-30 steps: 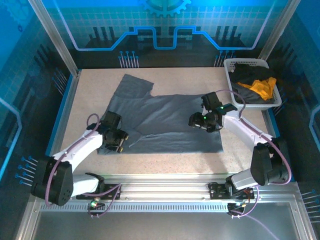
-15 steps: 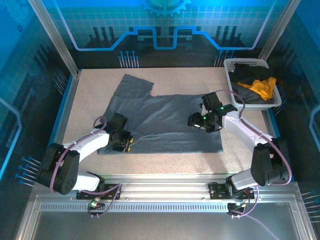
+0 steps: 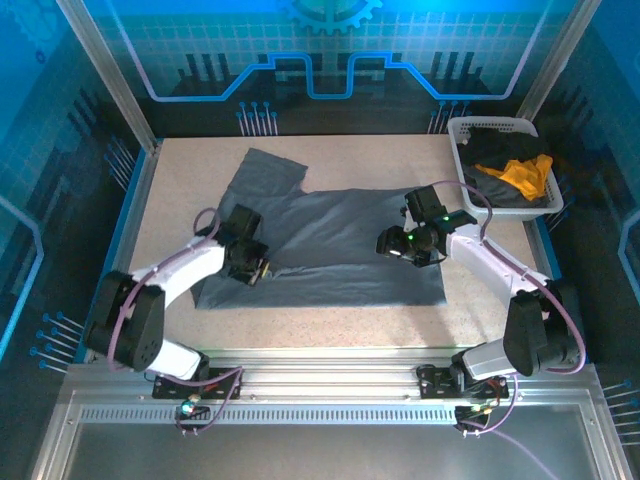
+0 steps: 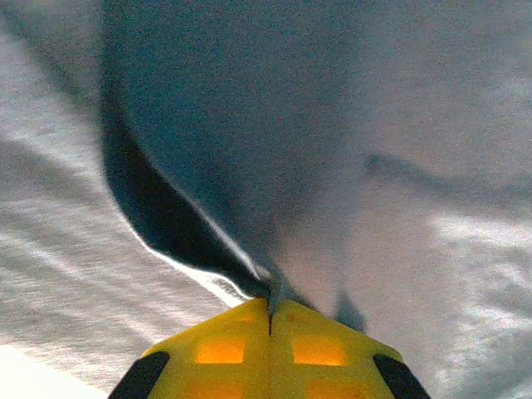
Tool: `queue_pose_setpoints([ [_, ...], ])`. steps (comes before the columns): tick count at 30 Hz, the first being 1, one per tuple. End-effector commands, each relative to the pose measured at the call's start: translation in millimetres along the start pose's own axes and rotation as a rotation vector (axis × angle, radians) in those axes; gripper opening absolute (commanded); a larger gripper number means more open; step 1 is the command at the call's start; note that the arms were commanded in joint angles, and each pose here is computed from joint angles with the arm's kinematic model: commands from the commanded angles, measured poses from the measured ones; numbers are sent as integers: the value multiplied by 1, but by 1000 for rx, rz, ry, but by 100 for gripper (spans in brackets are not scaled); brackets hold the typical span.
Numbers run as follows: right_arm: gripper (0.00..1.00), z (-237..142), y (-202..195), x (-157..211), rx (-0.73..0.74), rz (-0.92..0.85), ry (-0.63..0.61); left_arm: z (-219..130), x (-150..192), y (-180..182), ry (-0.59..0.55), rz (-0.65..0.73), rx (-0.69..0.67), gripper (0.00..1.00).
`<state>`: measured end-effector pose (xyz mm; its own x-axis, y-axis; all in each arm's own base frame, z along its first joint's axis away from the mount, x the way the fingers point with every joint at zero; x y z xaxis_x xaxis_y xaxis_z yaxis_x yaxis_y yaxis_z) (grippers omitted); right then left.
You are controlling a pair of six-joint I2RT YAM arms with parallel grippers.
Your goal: Fold and stack the t-shirts
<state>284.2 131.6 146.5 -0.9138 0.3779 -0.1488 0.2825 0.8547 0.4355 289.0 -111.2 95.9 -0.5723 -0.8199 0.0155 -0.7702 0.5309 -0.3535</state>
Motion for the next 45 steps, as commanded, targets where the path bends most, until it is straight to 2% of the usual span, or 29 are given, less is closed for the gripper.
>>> queue_pose_setpoints([
  [1, 59, -9, 2, -2, -23, 1, 2, 1, -9, -26, -21, 226, -76, 0],
  [6, 59, -10, -2, -2, -16, 5, 5, 21, -11, -60, 1, 436, -144, 0],
  [13, 59, -8, -11, -1, -9, 33, 19, 37, 1, -77, 40, 609, -202, 0],
  [17, 59, -5, -13, -2, -6, 41, 26, 40, 5, -77, 43, 652, -223, 0],
  [20, 59, -1, -11, -4, -9, 44, 35, 33, 2, -83, -3, 671, -210, 0],
  [28, 58, 1, -7, -8, -15, 43, 39, 17, -9, -99, -99, 649, -181, 0],
  [33, 58, 1, -10, -6, -7, 47, 40, 10, -13, -115, -150, 633, -108, 0],
  [37, 58, 2, -13, -4, 2, 51, 45, 16, -7, -130, -120, 660, -38, 0],
  [45, 58, 4, -14, -3, 5, 54, 54, 32, 6, -119, -46, 723, -62, 0],
])
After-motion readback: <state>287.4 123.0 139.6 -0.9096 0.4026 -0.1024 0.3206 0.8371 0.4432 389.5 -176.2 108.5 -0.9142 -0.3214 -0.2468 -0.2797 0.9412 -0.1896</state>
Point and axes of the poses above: each hand's point on the last joint's axis, 136 mm out from that joint toward the fingers, its own z axis out along the fingers, its own y axis along the line the jaws close on, x = y × z, the point moved 4 cm from there along -z, back along the fingers, and after that the axes turned 10 degrees about z, right-handed, at the moved point
